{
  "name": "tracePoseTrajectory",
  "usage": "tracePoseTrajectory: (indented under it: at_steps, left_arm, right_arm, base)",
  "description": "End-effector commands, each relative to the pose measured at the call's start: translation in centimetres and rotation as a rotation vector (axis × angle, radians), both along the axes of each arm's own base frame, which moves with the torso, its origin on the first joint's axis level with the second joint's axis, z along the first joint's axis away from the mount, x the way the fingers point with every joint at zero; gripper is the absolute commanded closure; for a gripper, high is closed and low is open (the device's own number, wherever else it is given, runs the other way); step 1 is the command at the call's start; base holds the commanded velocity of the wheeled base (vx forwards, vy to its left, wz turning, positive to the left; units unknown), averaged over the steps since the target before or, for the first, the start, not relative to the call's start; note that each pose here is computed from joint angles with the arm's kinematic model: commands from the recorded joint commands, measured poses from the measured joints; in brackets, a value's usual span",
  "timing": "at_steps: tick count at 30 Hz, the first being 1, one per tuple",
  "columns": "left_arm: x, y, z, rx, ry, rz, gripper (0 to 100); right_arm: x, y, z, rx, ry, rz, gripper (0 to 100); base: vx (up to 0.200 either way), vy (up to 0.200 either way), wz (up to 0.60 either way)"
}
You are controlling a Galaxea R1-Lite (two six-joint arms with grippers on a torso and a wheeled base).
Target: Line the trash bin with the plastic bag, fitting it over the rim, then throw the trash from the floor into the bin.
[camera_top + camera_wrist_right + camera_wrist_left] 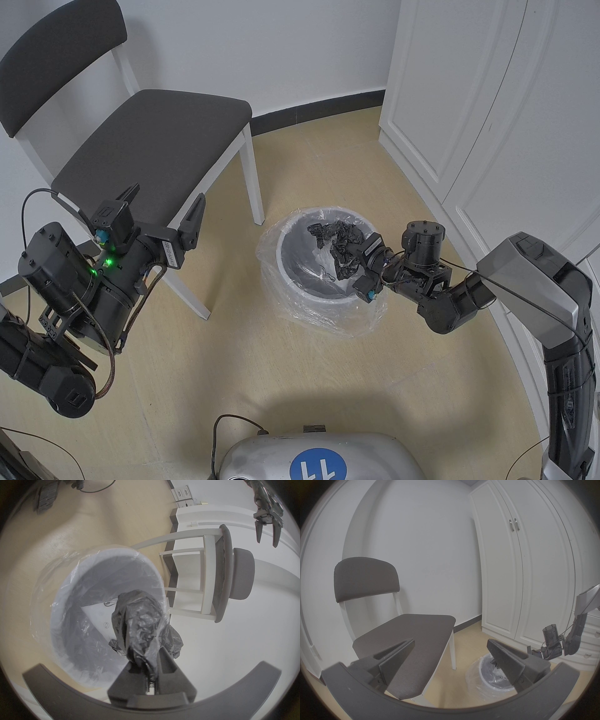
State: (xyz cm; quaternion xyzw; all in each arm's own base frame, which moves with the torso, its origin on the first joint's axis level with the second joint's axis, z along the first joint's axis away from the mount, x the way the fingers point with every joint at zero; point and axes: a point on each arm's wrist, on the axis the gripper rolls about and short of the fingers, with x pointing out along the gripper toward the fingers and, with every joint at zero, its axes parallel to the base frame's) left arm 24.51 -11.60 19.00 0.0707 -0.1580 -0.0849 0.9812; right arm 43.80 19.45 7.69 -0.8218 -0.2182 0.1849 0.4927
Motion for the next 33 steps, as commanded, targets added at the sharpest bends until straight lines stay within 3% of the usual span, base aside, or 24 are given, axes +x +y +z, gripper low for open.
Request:
tracePoseTrajectory:
  at_steps: [1, 9, 10, 26, 33]
  left_arm:
    - [0.0, 0.0, 0.1, -0.002, -0.004, 0.001, 0]
    - [0.0, 0.0, 0.1, -0.001, -0.003, 0.001, 0]
    - [0.0, 0.0, 0.0, -0.001, -0.002, 0.001, 0]
    - [0.0, 0.0, 0.0, -0.001, 0.002, 0.001, 0]
    - [0.0, 0.0, -0.3, 0.005, 0.011, 0.000, 0]
  right_arm:
    - [0.1, 0.2, -0.5, -0.004, 0.007, 0.002, 100]
    - [0.2, 0.5, -1.4, -0.005, 0.003, -0.001, 100]
    - [0.3, 0.6, -1.3, -0.005, -0.005, -0.001, 0]
    - [0.6, 0.7, -1.2, -0.008, -0.021, 0.000, 0]
    - [0.1, 0.5, 0.6, 0.012, -0.039, 0.001, 0]
  base:
    - [0.000, 0.000, 0.00]
    - [0.000, 0.000, 0.00]
    - [0.000, 0.000, 0.00]
    - [0.000, 0.000, 0.00]
    - [0.000, 0.000, 0.00]
